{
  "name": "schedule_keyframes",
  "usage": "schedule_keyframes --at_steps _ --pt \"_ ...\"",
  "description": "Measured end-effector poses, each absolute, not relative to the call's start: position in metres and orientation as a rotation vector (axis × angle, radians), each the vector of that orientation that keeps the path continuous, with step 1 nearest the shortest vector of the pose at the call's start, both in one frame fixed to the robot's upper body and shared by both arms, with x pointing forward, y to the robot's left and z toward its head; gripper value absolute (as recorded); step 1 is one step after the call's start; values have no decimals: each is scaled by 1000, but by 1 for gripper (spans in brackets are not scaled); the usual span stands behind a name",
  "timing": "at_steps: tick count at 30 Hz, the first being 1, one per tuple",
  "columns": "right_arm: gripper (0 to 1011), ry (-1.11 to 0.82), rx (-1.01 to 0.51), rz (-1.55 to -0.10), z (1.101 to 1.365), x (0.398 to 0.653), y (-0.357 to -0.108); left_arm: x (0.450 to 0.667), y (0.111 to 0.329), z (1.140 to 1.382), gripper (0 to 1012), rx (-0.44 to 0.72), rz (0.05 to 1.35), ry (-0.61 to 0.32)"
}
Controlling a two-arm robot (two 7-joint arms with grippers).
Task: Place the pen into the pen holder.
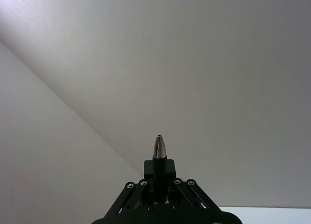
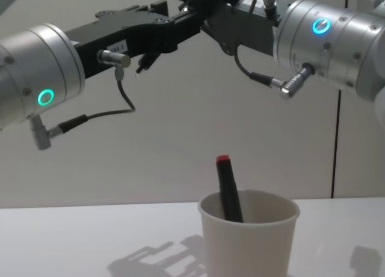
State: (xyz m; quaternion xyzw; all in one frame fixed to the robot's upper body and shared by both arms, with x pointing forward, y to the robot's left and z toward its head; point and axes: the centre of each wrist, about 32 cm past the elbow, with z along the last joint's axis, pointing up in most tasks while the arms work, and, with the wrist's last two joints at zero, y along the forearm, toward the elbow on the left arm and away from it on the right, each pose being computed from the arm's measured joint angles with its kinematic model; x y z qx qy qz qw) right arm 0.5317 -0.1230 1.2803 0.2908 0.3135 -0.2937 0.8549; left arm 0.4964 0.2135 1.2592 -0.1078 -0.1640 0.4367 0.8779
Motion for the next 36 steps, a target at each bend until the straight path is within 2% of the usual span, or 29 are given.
schedule_keyframes --at_steps 4,9,10,17,27,36 --pt "119 658 613 -619 1280 532 -123 497 214 1259 668 -226 913 -342" --pt "119 652 629 -622 1281 531 -123 496 213 1259 766 -224 907 -341" --pt "119 650 633 -623 1281 531 -123 496 213 1259 821 -224 906 -341" --pt "119 611 718 -650 1291 531 -131 496 213 1259 1001 -223 905 -342" --pt "119 556 848 -713 1304 529 -154 496 213 1259 1001 -224 906 -342" --pt "119 499 940 -833 1306 515 -195 496 215 1260 1001 -217 910 -345"
